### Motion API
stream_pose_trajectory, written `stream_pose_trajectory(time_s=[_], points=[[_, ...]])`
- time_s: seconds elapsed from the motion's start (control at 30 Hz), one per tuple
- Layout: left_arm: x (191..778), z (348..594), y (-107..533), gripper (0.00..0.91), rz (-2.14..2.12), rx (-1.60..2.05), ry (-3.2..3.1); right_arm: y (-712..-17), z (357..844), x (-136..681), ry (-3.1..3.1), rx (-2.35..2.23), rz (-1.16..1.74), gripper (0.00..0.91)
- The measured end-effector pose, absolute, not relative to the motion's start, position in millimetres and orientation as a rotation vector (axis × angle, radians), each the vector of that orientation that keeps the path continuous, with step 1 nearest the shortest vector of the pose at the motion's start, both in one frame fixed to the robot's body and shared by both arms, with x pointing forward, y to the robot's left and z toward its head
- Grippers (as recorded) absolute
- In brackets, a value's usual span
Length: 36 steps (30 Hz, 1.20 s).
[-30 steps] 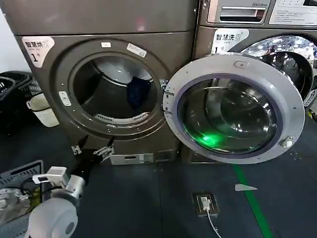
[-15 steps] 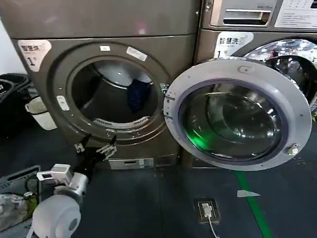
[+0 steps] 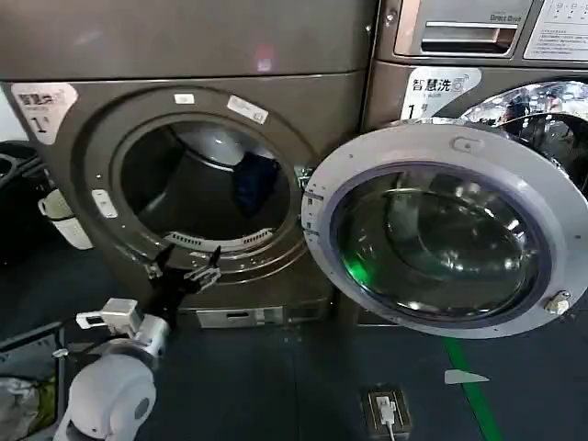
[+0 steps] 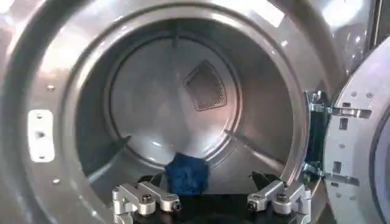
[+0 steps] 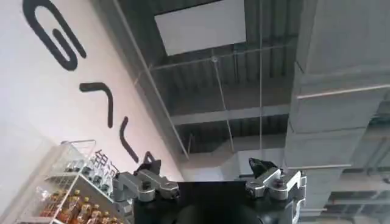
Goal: Grasp the clothes from the dryer.
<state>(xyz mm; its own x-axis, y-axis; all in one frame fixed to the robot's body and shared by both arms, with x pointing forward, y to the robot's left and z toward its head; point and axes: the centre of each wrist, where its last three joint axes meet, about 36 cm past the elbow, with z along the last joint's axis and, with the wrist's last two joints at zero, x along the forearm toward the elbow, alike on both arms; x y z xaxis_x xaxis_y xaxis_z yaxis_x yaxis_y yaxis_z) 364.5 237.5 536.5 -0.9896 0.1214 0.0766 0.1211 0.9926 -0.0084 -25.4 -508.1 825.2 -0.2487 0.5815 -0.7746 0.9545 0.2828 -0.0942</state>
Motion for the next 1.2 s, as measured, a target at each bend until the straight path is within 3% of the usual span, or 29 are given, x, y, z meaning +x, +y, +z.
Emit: stream_pose_trajectory(time_s=[1.2], points=[[365.3, 540.4, 240.3, 0.907, 0.009, -0.176, -3.073, -503.0, 825.0, -24.9, 1.928, 1.347, -0.772, 0.907]])
